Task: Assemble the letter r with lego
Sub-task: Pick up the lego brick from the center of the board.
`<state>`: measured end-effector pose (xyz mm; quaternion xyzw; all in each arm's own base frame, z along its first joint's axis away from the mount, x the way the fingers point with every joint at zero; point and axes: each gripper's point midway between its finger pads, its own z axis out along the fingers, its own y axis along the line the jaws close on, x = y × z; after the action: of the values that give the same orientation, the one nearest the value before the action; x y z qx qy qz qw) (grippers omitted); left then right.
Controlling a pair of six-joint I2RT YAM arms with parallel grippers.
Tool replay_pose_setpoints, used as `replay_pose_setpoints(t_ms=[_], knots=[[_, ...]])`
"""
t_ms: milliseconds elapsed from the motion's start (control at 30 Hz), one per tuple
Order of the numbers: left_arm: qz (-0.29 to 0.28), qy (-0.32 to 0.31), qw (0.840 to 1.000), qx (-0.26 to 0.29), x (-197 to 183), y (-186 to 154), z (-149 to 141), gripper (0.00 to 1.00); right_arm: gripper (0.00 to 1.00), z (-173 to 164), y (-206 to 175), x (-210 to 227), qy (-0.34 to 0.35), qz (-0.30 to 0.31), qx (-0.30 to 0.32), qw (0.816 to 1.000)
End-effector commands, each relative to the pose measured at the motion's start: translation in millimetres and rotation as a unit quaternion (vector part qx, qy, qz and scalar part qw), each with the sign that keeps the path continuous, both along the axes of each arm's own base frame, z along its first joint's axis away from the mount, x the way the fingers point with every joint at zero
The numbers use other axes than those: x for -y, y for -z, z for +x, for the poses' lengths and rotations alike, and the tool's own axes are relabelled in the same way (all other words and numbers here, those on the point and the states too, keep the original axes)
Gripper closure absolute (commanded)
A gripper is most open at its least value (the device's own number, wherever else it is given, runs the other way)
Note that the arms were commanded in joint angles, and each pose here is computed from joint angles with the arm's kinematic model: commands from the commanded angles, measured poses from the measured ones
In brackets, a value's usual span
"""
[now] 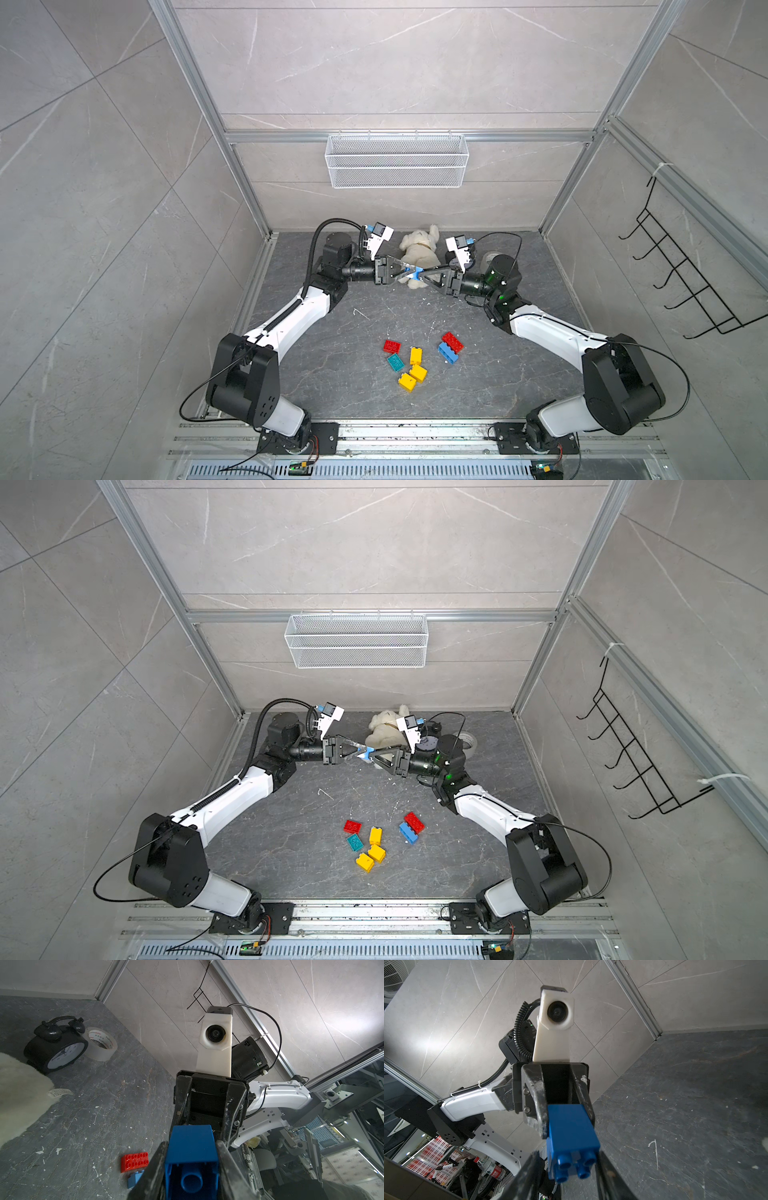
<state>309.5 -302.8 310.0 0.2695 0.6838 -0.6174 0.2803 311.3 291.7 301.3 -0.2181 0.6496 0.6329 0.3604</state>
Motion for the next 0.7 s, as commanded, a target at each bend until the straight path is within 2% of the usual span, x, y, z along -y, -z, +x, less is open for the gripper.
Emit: replay_pose_setpoints(t_ms=[0, 300, 467, 567, 667], knots=[[-0.004, 0.001, 1.0, 0.003, 4.8, -5.3, 5.1, 0.85, 0.56, -8.7, -20.0, -2.8, -0.016, 0.012, 0.042, 0.999], [0.031, -0.004, 1.0, -0.002, 14.1, 10.3, 4.9, 0.8, 0.55, -6.6, -20.2, -11.6, -0.031, 0.009, 0.04, 0.999], [0.043, -0.015, 0.999, -0.005, 13.6, 17.3, 6.0, 0.75, 0.68, -9.2, -21.6, -10.5, -0.028, 0.007, 0.046, 0.999], [0.056, -0.025, 0.998, -0.004, 11.2, 21.5, 6.9, 0.62, 0.76, -12.6, -19.4, -8.3, -0.024, -0.009, 0.048, 0.999], [0.071, -0.036, 0.997, -0.004, 8.7, 25.4, 7.6, 0.34, 0.78, -16.3, -16.4, -5.1, -0.017, -0.027, 0.048, 0.998]])
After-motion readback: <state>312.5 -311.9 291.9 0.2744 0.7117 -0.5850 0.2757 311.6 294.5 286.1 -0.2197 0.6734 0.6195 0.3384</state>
